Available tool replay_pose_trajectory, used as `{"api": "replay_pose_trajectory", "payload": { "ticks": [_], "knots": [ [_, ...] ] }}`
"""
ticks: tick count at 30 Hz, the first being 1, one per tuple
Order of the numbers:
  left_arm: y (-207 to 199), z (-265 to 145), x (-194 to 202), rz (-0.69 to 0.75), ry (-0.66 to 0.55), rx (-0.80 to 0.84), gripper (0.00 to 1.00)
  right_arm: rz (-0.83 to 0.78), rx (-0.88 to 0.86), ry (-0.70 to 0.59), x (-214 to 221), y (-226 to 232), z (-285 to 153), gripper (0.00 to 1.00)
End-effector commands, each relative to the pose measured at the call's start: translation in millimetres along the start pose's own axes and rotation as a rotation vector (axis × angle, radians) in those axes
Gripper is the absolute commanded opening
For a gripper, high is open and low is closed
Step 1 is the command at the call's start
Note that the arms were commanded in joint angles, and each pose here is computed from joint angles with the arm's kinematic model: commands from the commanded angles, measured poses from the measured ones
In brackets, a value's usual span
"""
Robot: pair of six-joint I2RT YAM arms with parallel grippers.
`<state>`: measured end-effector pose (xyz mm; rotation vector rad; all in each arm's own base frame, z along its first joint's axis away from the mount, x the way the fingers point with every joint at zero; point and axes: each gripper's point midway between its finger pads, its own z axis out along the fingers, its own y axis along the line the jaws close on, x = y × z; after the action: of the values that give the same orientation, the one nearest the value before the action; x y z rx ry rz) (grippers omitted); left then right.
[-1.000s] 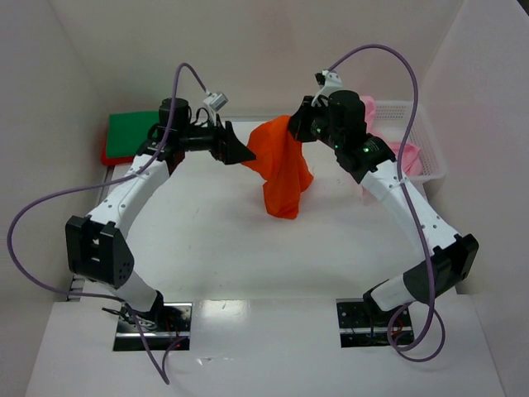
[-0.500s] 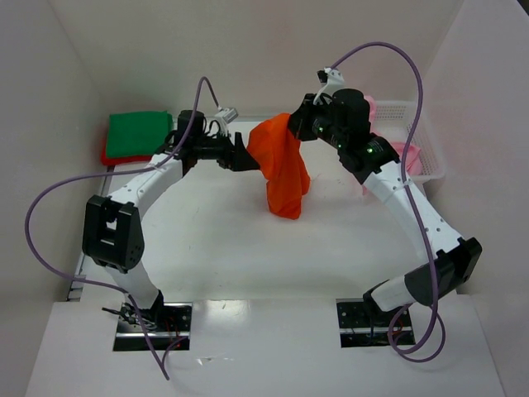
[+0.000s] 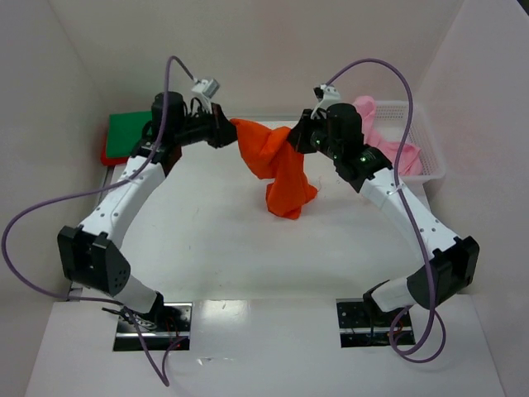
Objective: Fold and stack the t-shirts
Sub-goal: Flatten out the tshirt
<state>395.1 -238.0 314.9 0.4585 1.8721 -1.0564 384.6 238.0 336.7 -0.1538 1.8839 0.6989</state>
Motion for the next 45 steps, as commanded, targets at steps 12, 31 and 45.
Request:
{"api": "replay_pose_trajectory", "payload": {
  "ticks": [12,31,45],
  "knots": [
    [-63.5,-73.1,-154.1,0.238,-0.231,-0.181,0.00,0.043,-0.011,-0.027,48.8,-20.2,25.4,0.76],
    [-93.7,-176.6,-190.3,0.228,-0.440,-0.444,0.00,0.108,0.025,0.170,129.8,-52.3,114.8,0.99],
    [-104.6,-210.3,-180.0,0.217,-0.489,-0.504,0.00,0.111,-0.044,0.263,167.1,-37.7,141.0,0.99]
  ]
}}
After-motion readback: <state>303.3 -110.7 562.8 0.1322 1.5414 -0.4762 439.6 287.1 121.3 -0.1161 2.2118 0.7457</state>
